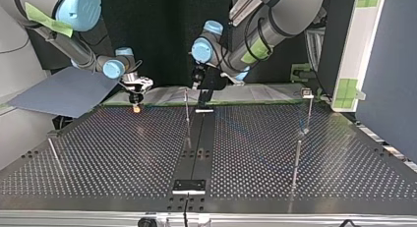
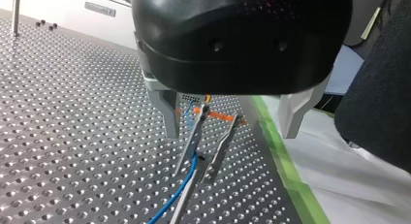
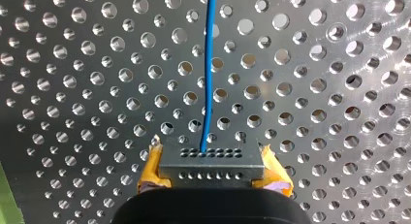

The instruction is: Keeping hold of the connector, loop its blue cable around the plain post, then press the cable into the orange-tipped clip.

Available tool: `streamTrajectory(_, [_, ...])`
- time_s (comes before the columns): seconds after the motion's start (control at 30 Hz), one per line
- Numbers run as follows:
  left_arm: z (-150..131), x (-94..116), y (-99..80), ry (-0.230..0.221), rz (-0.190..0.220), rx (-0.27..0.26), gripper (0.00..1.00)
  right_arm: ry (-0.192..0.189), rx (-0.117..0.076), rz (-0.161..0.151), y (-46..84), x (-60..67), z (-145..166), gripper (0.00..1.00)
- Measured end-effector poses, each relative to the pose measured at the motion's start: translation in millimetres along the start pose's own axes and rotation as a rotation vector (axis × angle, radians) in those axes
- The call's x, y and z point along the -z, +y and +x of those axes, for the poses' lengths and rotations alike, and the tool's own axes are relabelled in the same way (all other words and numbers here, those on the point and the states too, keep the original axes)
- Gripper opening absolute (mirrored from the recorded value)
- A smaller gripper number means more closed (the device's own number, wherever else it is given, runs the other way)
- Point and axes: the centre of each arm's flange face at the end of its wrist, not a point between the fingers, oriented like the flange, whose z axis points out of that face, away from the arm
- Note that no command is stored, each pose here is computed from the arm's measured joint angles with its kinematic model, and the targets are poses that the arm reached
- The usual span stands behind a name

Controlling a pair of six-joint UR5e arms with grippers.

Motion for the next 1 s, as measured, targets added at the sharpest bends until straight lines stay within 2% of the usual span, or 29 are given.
streamTrajectory(0.37, [3, 4, -9.4, -0.01, 0.016, -0.002, 1.0, 0.002, -0.002, 0.0, -0.1, -0.2, 0, 0.0])
streamTrajectory(1.0, [4, 7, -11.8, -0.01, 0.005, 0.011, 1.0, 0.003, -0.007, 0.0, 0.0, -0.3, 0, 0.0])
